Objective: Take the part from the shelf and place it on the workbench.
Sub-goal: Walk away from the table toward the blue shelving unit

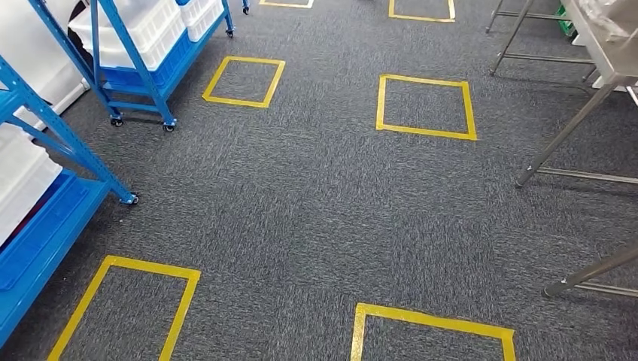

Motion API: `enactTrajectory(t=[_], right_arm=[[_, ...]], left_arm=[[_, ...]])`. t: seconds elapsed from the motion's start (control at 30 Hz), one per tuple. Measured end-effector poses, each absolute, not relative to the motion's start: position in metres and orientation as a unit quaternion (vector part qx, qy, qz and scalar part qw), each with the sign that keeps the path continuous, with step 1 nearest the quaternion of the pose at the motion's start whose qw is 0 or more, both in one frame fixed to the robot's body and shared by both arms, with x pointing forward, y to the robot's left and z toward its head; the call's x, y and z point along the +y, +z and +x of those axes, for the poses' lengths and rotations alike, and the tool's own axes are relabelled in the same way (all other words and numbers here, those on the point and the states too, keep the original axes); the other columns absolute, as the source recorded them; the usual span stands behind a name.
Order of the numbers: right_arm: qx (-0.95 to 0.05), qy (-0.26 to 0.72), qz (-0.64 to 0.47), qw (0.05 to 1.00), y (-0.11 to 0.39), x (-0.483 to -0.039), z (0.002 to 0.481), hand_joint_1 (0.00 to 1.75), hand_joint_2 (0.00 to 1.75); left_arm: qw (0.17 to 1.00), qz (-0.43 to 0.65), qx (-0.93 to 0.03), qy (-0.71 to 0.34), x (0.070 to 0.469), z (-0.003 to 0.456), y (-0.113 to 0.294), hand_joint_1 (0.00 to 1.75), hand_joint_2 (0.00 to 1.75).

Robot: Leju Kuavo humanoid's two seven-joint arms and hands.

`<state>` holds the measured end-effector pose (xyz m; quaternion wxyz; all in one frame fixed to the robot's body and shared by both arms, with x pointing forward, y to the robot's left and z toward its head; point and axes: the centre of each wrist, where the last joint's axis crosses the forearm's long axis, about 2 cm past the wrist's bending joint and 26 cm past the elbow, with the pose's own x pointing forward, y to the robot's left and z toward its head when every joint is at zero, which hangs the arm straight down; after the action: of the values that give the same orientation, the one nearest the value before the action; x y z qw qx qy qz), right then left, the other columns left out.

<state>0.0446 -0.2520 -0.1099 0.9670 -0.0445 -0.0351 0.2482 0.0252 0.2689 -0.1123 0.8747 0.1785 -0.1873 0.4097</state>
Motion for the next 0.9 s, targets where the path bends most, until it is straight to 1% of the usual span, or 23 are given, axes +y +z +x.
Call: enactTrajectory(t=[0.13, 0.37, 0.9], right_arm=[[-0.033, 0.256, -0.045, 0.965, -0.11, -0.25, 0.044, 0.0, 0.0], [-0.04, 0.27, -0.05, 0.961, -0.11, -0.25, 0.046, 0.0, 0.0], [-0.055, 0.282, -0.062, 0.956, -0.11, -0.256, 0.048, 0.0, 0.0]], left_arm=[[0.876, 0.183, -0.189, 0.404, 0.265, 0.025, -0.112, 0.0, 0.0], [0.869, 0.223, -0.178, 0.405, 0.247, 0.021, -0.11, 0.0, 0.0], [0.862, 0.212, -0.183, 0.423, 0.23, 0.026, -0.109, 0.0, 0.0]])
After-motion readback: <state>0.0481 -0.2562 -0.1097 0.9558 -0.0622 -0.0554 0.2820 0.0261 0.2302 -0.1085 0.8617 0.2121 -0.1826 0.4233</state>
